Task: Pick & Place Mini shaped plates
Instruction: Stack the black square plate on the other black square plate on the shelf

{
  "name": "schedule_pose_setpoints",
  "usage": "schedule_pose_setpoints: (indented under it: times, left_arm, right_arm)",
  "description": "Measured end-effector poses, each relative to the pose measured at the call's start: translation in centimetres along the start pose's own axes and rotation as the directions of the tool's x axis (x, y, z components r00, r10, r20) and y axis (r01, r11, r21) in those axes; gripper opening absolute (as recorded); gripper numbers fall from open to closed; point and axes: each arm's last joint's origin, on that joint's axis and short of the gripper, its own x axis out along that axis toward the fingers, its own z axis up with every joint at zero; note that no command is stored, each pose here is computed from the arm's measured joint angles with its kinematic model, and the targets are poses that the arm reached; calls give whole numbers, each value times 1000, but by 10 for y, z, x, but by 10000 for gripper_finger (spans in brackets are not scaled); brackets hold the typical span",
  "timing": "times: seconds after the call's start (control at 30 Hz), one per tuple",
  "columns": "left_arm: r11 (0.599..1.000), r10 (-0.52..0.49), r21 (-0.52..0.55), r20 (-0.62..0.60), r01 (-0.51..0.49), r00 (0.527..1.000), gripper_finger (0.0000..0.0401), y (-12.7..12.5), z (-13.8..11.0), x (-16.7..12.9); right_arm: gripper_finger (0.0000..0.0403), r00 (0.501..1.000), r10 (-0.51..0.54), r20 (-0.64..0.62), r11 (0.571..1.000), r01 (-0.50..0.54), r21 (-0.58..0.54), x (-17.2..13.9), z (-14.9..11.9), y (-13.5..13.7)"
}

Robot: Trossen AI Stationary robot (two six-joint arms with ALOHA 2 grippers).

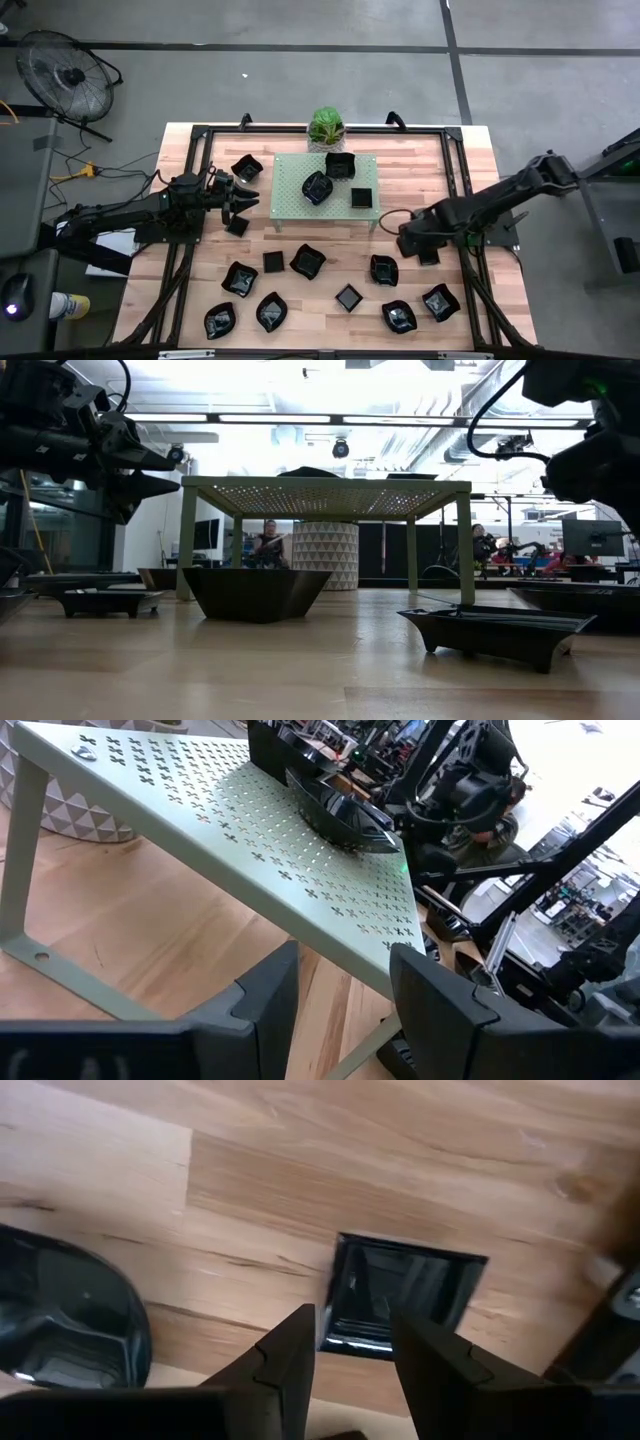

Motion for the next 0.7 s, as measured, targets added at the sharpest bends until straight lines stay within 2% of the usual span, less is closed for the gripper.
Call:
schedule_pose_setpoints:
  times: [0.17,0.37,0.7]
  left_arm:
    - [1000,0,0,0,0,1000,156,0,0,0]
    - [1000,-1,0,0,1,1000,156,0,0,0]
    - [1000,-3,0,-2,3,1000,156,0,0,0]
  right_arm:
    - [126,1000,5,8,1000,-5,9,9,-4,8]
    - [126,998,-57,2,998,57,20,21,-8,12]
    - [126,996,-91,-3,995,91,29,38,-8,20]
